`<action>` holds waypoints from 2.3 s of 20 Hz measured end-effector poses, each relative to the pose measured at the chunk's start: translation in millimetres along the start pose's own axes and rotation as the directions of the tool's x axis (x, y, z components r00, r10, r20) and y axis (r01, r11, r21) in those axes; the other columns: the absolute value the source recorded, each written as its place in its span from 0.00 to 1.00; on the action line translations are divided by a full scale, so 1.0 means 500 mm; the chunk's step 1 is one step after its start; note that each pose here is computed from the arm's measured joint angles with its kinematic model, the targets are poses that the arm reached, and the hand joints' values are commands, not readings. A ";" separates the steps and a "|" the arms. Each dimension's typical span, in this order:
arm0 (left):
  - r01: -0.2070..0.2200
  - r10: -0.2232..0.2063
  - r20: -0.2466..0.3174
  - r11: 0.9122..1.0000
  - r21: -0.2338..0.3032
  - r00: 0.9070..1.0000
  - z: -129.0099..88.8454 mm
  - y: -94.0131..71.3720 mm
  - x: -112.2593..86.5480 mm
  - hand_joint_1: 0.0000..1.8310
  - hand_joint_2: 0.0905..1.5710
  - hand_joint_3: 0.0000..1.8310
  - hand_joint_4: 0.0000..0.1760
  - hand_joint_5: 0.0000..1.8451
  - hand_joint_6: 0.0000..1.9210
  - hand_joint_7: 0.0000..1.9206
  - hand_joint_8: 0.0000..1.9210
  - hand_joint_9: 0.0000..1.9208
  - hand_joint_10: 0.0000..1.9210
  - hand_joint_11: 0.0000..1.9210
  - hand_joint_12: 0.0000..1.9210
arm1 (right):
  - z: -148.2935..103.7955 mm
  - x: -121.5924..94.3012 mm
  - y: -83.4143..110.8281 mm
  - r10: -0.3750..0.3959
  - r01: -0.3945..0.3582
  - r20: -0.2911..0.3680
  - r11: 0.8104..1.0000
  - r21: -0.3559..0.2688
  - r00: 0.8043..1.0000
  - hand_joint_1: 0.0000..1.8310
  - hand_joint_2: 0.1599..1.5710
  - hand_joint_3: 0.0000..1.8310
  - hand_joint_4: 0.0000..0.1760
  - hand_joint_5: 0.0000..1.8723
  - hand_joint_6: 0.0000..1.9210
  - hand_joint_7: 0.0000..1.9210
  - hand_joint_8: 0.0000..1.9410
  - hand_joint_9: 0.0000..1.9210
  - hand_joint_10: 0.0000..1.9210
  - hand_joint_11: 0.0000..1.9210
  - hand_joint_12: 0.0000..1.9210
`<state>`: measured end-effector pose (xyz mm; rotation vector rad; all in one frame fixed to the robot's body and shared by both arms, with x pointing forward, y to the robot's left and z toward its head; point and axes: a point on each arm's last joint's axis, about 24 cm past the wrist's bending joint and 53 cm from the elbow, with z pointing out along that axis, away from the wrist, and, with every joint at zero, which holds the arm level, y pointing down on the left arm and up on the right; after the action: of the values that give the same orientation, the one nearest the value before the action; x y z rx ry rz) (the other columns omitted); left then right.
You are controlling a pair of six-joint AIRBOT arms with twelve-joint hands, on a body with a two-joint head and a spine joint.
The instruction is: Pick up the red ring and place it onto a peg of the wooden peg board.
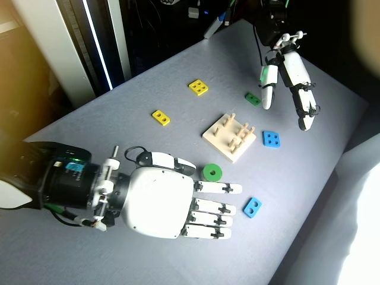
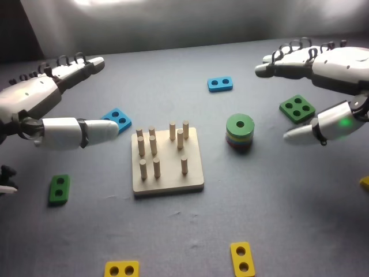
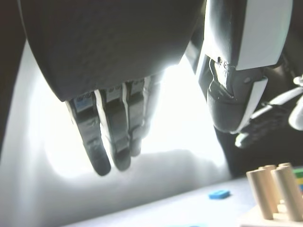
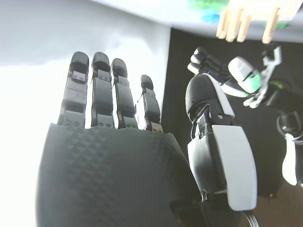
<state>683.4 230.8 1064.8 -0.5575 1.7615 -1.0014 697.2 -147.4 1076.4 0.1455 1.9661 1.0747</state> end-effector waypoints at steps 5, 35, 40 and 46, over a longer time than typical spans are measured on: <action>-0.003 0.003 -0.025 1.000 -0.008 1.000 0.002 0.005 0.021 0.21 0.58 0.00 0.87 0.00 0.00 0.00 0.00 0.00 0.00 0.00 0.00 | 0.009 0.027 -0.002 -0.017 0.017 -0.039 1.000 0.010 0.999 0.37 0.52 0.01 0.00 0.07 0.01 0.03 0.01 0.01 0.00 0.02 0.01; 0.012 -0.012 -0.017 1.000 0.011 1.000 0.007 -0.009 0.015 0.20 0.58 0.00 0.94 0.01 0.00 0.00 0.00 0.00 0.00 0.00 0.00 | 0.099 0.086 -0.039 -0.010 0.017 -0.105 0.997 0.069 0.994 0.38 0.54 0.01 0.75 0.09 0.01 0.00 0.00 0.00 0.00 0.00 0.00; 0.013 -0.013 -0.019 1.000 0.016 1.000 0.008 -0.013 0.016 0.20 0.58 0.00 1.00 0.01 0.00 0.00 0.00 0.00 0.00 0.00 0.00 | 0.110 0.097 -0.040 -0.003 0.011 -0.110 0.997 0.071 0.994 0.39 0.55 0.01 0.61 0.10 0.01 0.00 0.00 0.00 0.00 0.00 0.00; 0.011 -0.010 -0.018 1.000 0.023 1.000 0.010 -0.018 0.014 0.20 0.58 0.00 1.00 0.01 0.00 0.00 0.00 0.00 0.00 0.00 0.00 | 0.117 0.092 -0.040 -0.001 0.009 -0.102 0.997 0.072 0.995 0.42 0.57 0.01 0.27 0.10 0.00 0.00 0.00 0.00 0.00 0.00 0.00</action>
<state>684.4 218.7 1067.8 -0.5455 1.7621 -1.0356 717.5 -101.3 1017.8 0.1269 2.0973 1.0261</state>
